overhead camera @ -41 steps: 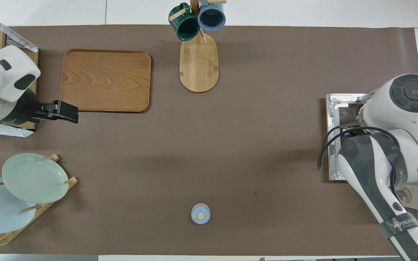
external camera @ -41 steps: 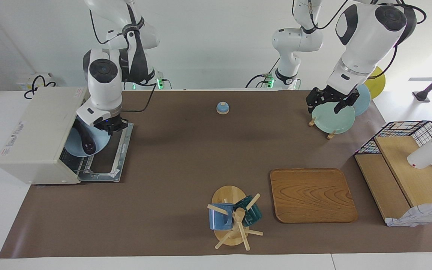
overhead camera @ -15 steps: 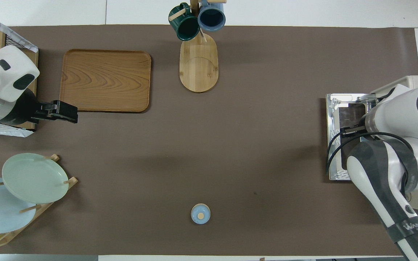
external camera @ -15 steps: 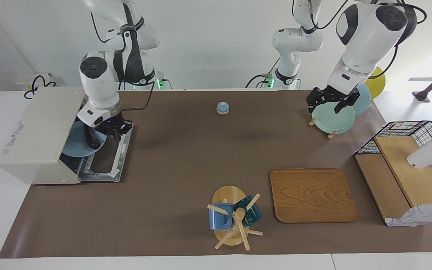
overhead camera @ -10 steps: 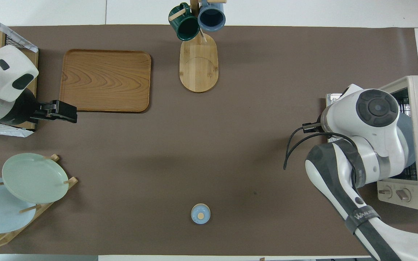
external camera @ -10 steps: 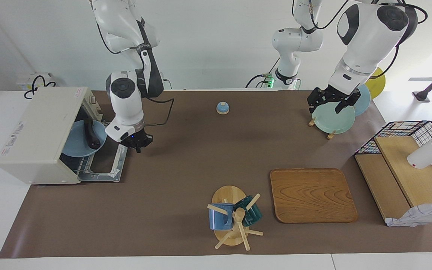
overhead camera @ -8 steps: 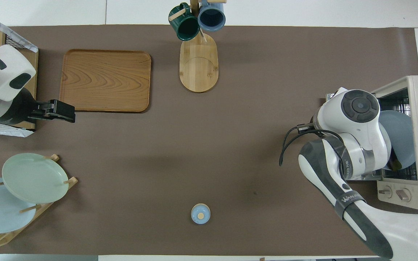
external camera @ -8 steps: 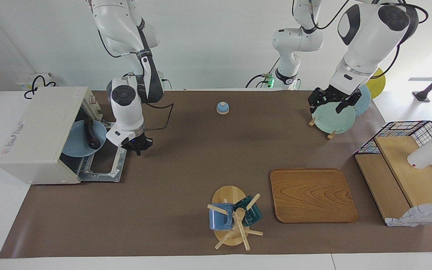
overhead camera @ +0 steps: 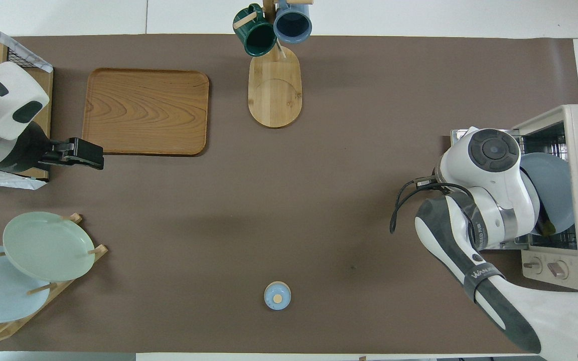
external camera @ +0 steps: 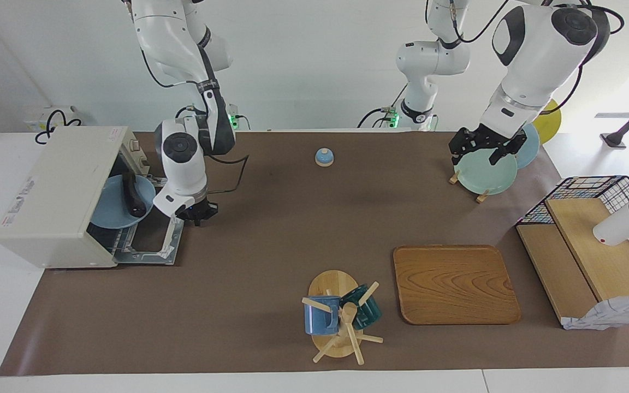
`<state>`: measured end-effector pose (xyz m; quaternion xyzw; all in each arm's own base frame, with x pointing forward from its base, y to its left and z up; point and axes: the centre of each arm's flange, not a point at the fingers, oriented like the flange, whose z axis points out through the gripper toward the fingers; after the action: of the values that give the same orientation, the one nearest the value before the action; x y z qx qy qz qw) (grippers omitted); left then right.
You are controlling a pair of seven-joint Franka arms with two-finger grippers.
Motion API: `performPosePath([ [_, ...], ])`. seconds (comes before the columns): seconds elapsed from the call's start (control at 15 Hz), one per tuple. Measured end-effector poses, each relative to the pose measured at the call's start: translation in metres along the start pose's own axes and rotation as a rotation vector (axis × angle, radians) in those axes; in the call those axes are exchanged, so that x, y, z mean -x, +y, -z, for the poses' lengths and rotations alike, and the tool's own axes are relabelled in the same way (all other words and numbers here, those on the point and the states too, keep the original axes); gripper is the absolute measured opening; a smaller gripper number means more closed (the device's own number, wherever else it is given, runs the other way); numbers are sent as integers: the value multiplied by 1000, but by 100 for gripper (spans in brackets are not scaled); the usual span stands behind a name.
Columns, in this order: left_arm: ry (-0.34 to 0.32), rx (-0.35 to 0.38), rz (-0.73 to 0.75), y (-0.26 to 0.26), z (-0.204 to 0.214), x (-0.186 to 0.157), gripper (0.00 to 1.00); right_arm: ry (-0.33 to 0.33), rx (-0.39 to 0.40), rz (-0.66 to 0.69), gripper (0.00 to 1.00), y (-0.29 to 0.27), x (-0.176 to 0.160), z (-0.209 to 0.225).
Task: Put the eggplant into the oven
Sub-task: 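Push the oven door closed with the right gripper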
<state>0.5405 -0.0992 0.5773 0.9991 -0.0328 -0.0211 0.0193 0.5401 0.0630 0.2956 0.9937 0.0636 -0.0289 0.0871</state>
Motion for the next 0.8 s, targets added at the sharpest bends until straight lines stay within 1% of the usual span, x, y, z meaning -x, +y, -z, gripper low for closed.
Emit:
performPosePath([
  [0.33,0,0,0,0,0,0,100,-4,41,18,1,14,2,-5],
  [0.53,0,0,0,0,0,0,100,-2,67,47,1,13,3,-6],
  [0.8,0,0,0,0,0,0,100,-18,104,130,1,7,2,-2],
])
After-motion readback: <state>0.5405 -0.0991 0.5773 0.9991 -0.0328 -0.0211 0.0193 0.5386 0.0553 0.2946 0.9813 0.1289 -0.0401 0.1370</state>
